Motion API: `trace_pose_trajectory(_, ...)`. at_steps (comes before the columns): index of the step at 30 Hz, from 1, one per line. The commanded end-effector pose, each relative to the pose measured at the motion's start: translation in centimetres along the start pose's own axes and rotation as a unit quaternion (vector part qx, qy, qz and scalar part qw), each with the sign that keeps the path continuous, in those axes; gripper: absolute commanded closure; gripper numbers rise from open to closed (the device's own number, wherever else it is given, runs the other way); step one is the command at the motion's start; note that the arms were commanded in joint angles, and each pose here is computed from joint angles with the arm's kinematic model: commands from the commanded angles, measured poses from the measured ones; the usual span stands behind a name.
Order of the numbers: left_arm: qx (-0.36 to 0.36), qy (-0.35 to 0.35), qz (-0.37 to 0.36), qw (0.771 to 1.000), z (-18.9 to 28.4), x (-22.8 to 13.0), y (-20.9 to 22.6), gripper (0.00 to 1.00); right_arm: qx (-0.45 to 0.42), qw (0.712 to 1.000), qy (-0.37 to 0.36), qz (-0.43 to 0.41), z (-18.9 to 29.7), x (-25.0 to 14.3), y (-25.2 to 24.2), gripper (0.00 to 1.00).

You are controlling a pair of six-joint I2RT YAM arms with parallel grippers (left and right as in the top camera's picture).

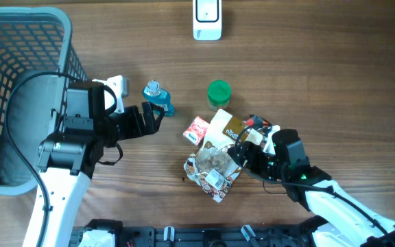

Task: Scan the item barcode
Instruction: 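Drag the bag leftward toward table center with the right gripper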

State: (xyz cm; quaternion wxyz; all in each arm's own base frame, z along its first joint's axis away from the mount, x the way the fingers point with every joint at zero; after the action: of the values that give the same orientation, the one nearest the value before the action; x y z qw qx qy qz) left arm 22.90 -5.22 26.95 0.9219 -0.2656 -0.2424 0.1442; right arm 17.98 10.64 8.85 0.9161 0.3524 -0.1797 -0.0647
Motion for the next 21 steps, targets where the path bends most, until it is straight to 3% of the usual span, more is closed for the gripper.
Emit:
trace_pose_trajectory(1, -0.004, -0.003, -0.010, 1.000, 0.2, 0.1, -0.1, 0.00, -0.006, 0.999, 0.008, 0.042, -0.2, -0.5, -0.5, 0.41)
trace_pose_trajectory(7, -0.004, -0.003, -0.010, 1.000, 0.2, 0.1, -0.1, 0.00, -0.005, 0.999, 0.006, 0.047, -0.2, -0.5, -0.5, 0.93)
trace_pose_trajectory(16, -0.004, -0.003, -0.010, 1.000, 0.2, 0.1, -0.1, 0.00, 0.037, 0.995, -0.002, 0.091, 0.1, -0.1, 0.6, 0.95)
trace_pose_trajectory(21, -0.004, -0.003, -0.010, 1.000, 0.2, 0.1, -0.1, 0.00, 0.118, 0.988, -0.008, 0.098, 1.3, 0.3, 2.7, 0.95)
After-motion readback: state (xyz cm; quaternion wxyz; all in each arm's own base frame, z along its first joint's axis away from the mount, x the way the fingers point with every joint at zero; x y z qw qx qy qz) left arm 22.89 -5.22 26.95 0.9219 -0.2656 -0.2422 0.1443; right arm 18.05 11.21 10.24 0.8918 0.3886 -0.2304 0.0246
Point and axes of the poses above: each gripper's point midway between its finger pads, its own z axis back along the fingers, its own y axis along the line the jaws close on, x = y × z, the point moved 10 cm from there along z, back along the fingers, and after that the axes turned 11 degrees about z, right-handed, at the moved point
